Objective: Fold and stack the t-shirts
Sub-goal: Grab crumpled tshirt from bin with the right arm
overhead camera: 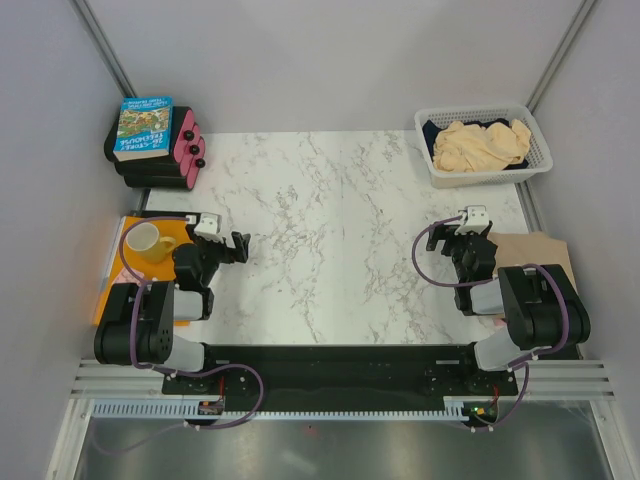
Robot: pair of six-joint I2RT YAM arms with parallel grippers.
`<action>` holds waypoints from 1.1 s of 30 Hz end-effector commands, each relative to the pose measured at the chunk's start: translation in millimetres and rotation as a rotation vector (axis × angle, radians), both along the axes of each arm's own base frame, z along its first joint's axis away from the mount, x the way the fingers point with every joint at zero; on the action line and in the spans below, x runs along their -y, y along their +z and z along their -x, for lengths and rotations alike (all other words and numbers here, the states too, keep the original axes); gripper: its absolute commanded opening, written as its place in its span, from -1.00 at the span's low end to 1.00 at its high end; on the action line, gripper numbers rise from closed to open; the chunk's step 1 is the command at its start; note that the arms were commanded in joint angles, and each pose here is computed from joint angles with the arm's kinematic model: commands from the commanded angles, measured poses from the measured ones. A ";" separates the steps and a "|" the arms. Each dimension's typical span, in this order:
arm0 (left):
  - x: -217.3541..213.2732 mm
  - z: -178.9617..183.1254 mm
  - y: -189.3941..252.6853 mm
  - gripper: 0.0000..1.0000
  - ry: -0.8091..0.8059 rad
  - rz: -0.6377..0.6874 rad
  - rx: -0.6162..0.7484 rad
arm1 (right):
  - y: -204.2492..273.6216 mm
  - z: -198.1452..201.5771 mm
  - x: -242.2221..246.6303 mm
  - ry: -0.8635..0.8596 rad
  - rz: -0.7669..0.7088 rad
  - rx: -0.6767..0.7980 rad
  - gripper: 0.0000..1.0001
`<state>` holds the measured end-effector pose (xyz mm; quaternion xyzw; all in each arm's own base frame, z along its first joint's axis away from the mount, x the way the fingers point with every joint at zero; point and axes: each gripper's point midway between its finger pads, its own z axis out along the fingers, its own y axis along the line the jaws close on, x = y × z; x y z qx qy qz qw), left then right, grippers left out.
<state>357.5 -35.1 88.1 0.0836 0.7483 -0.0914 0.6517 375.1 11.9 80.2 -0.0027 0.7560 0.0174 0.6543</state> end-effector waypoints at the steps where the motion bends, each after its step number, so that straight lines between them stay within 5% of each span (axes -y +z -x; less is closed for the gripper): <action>1: -3.4 -8.9 18.8 0.99 0.019 0.009 0.065 | 11.9 -6.1 1.0 -0.009 -0.015 0.042 0.96; 7: 7.6 -8.5 31.5 0.99 -0.077 -0.025 0.066 | 36.9 -21.0 -7.4 0.055 -0.018 0.039 0.96; 8: 13.3 -8.8 32.9 0.99 -0.115 -0.031 0.042 | 15.9 -17.5 -20.1 0.135 -0.019 -0.097 0.96; 12: 28.0 -23.8 83.9 0.99 -0.236 -0.074 0.047 | 77.7 -56.4 -67.4 0.512 0.104 -0.130 0.96; 13: 29.1 -22.2 83.3 0.99 -0.251 -0.084 0.016 | 63.0 -43.7 -68.7 0.591 0.163 -0.253 0.96; 16: 40.2 -20.6 107.0 0.99 -0.407 -0.250 0.059 | 106.2 -57.5 -73.6 0.726 0.295 -0.283 0.96; 18: 43.4 -27.0 137.4 0.99 -0.497 -0.399 0.131 | 147.0 -86.8 -52.7 0.602 0.370 -0.257 0.96; 21: 24.6 -46.0 156.1 0.99 -0.406 -0.417 0.026 | 189.9 -113.5 -21.4 0.359 0.344 -0.307 0.97; 25: -6.9 -83.2 173.8 0.99 -0.225 -0.403 -0.123 | 183.2 -127.6 9.9 0.195 0.338 -0.498 0.96; 26: -13.0 -84.6 140.4 0.99 -0.226 -0.391 -0.283 | 161.7 -136.5 13.3 0.156 0.306 -0.567 0.96; 27: -14.5 -99.1 174.3 0.99 -0.209 -0.397 -0.247 | 182.7 -147.4 14.9 0.141 0.307 -0.530 0.96; 29: -15.9 -114.2 159.1 0.99 -0.206 -0.357 -0.349 | 150.2 -156.0 10.0 0.203 0.318 -0.635 0.96; 33: -17.6 -132.6 171.8 0.99 -0.228 -0.375 -0.403 | 144.2 -181.4 5.0 0.274 0.365 -0.614 0.96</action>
